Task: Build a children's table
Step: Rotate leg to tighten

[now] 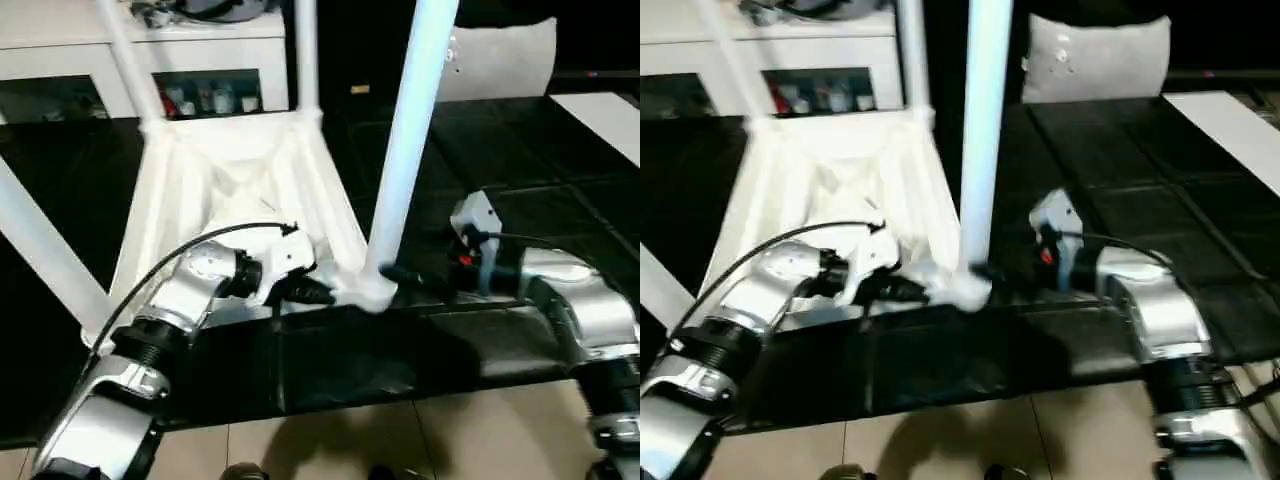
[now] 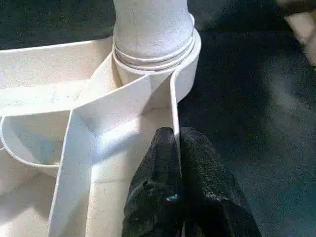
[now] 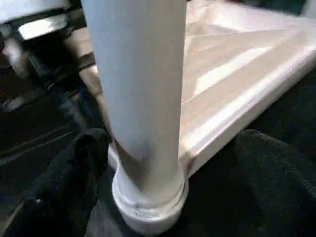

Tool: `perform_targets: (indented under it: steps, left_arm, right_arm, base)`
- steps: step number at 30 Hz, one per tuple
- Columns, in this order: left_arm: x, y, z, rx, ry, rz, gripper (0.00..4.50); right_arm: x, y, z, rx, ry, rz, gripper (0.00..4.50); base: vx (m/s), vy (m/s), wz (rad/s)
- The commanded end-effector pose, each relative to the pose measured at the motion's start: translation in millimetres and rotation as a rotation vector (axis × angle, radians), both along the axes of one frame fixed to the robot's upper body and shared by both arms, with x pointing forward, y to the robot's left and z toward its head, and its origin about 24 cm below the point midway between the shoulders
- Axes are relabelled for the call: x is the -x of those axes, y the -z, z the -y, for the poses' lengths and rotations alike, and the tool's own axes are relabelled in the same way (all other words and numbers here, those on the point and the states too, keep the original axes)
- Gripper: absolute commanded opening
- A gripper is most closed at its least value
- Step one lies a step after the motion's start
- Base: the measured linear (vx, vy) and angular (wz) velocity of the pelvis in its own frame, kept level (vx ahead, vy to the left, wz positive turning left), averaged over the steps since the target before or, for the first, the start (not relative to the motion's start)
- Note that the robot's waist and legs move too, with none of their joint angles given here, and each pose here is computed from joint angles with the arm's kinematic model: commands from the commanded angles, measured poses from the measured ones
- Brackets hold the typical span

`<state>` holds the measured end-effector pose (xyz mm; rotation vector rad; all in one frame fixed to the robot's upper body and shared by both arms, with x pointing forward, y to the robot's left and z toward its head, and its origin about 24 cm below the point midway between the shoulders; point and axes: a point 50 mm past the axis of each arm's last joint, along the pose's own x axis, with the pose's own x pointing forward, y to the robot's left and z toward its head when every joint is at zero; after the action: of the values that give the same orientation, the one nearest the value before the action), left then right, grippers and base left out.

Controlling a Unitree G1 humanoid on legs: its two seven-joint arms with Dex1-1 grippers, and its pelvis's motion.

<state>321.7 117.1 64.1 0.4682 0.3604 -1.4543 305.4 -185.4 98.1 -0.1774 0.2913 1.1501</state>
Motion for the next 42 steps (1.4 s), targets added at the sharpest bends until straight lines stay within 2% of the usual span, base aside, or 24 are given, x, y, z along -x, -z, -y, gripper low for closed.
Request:
perform_targets:
  steps: [1, 5, 7, 14, 15, 20, 23, 32, 36, 40, 42]
  left_arm:
    - [0.6, -20.5, 13, 0.032, 0.164, 0.071, 0.00]
    - [4.1, -20.0, 11, 0.011, 0.233, 0.057, 0.00]
    - [5.6, -19.8, 10, -0.001, 0.262, 0.058, 0.00]
    - [8.4, -20.0, 12, -0.005, 0.313, 0.060, 0.00]
    - [8.4, -20.1, 13, -0.004, 0.315, 0.060, 0.00]
    - [8.4, -20.3, 13, -0.005, 0.322, 0.063, 0.00]
    - [8.3, -20.1, 12, -0.006, 0.324, 0.066, 0.00]
    - [6.5, -19.7, 12, -0.001, 0.302, 0.067, 0.00]
    - [2.4, -20.1, 17, 0.027, 0.198, 0.052, 0.00]
    - [-0.8, -22.5, 25, 0.062, 0.116, 0.043, 0.00]
    - [-2.8, -23.6, 35, 0.079, 0.035, 0.039, 0.00]
  right_arm:
    - [3.0, -3.3, -0.6, -0.002, -0.095, -0.009, 4.45]
    - [7.0, -1.2, -2.2, -0.007, -0.188, -0.052, 4.28]
    - [8.5, 0.9, -5.4, -0.009, -0.226, -0.064, 4.00]
    - [11.3, 7.6, -11.3, -0.029, -0.301, -0.114, 3.56]
    - [11.4, 8.4, -11.7, -0.029, -0.304, -0.118, 3.34]
    - [12.3, 10.9, -12.8, -0.034, -0.321, -0.132, 3.01]
    - [13.5, 13.5, -15.3, -0.038, -0.340, -0.137, 2.65]
    - [17.9, 19.0, -20.9, -0.066, -0.361, -0.162, 2.06]
    - [21.0, 18.4, -23.4, -0.139, -0.277, -0.186, 1.99]
    - [19.5, 21.1, -27.0, -0.146, -0.178, -0.184, 1.98]
    - [15.4, 28.6, -38.6, -0.131, -0.036, -0.194, 1.98]
  base:
    - [0.000, 0.000, 0.00]
    - [0.000, 0.000, 0.00]
    - [0.000, 0.000, 0.00]
    - [0.000, 0.000, 0.00]
    - [0.000, 0.000, 0.00]
    - [0.000, 0.000, 0.00]
    - [0.000, 0.000, 0.00]
    - [0.000, 0.000, 0.00]
    - [0.000, 0.000, 0.00]
    - [0.000, 0.000, 0.00]
    - [0.000, 0.000, 0.00]
